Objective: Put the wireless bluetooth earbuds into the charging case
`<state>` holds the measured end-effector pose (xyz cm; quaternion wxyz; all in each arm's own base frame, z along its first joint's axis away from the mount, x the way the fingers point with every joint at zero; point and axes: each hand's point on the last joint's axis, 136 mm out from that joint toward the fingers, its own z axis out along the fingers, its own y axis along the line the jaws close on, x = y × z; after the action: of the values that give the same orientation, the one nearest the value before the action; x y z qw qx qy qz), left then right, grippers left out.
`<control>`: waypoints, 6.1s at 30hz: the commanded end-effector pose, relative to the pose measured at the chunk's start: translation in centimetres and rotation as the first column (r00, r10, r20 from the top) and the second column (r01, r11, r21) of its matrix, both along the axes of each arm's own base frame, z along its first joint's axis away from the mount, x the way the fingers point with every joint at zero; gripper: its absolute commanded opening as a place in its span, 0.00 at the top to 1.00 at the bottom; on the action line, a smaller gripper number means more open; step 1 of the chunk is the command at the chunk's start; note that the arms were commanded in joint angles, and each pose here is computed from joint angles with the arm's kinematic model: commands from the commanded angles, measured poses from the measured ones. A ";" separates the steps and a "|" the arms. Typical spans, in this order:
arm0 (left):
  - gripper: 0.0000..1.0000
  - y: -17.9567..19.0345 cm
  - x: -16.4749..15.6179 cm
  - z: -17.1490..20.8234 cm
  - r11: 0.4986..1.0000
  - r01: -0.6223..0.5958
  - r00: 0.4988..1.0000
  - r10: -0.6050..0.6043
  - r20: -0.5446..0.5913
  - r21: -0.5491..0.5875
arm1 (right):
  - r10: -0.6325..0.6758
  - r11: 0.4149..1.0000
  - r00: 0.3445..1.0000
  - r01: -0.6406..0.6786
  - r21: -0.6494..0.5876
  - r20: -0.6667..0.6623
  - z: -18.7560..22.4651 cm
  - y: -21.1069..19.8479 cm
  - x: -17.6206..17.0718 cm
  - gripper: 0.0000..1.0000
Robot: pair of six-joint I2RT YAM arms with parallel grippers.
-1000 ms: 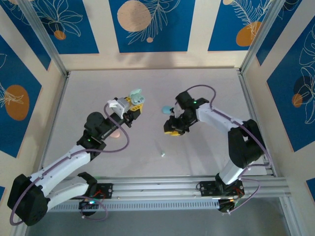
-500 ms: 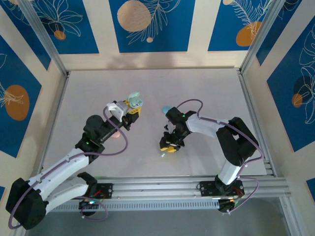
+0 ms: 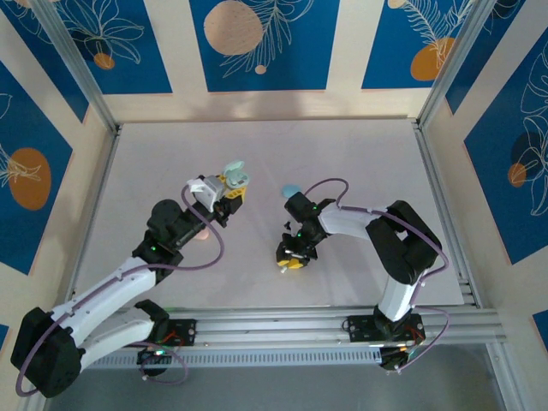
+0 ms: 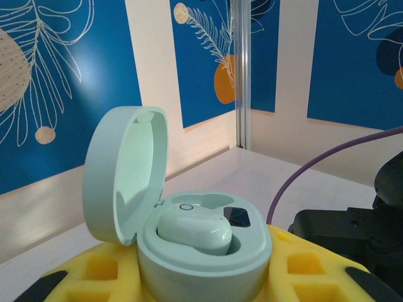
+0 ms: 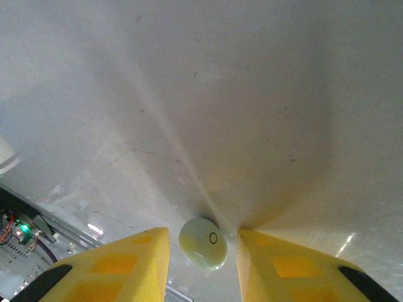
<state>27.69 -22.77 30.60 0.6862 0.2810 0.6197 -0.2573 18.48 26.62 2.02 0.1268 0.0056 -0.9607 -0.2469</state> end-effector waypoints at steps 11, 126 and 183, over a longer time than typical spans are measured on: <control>0.71 -0.2 0.3 0.3 1.000 -0.007 1.000 0.007 0.017 -0.012 | 0.046 0.999 0.998 -0.046 0.002 -0.039 -0.1 0.6 -1.0 0.69; 0.70 -1.9 1.0 -0.7 0.998 0.059 0.998 -0.059 -0.037 0.003 | -0.067 0.996 0.941 0.080 -0.025 0.331 8.8 -2.0 7.5 0.78; 0.70 -7.0 -2.3 -1.7 0.911 0.410 0.912 -0.410 -0.032 0.032 | 0.064 0.971 0.674 -0.213 0.111 0.736 25.1 1.6 9.2 0.77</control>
<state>26.52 -29.47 26.14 0.5772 0.4063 0.6032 -0.3714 27.66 28.04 26.81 -0.2442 0.1738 -0.9005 -0.3151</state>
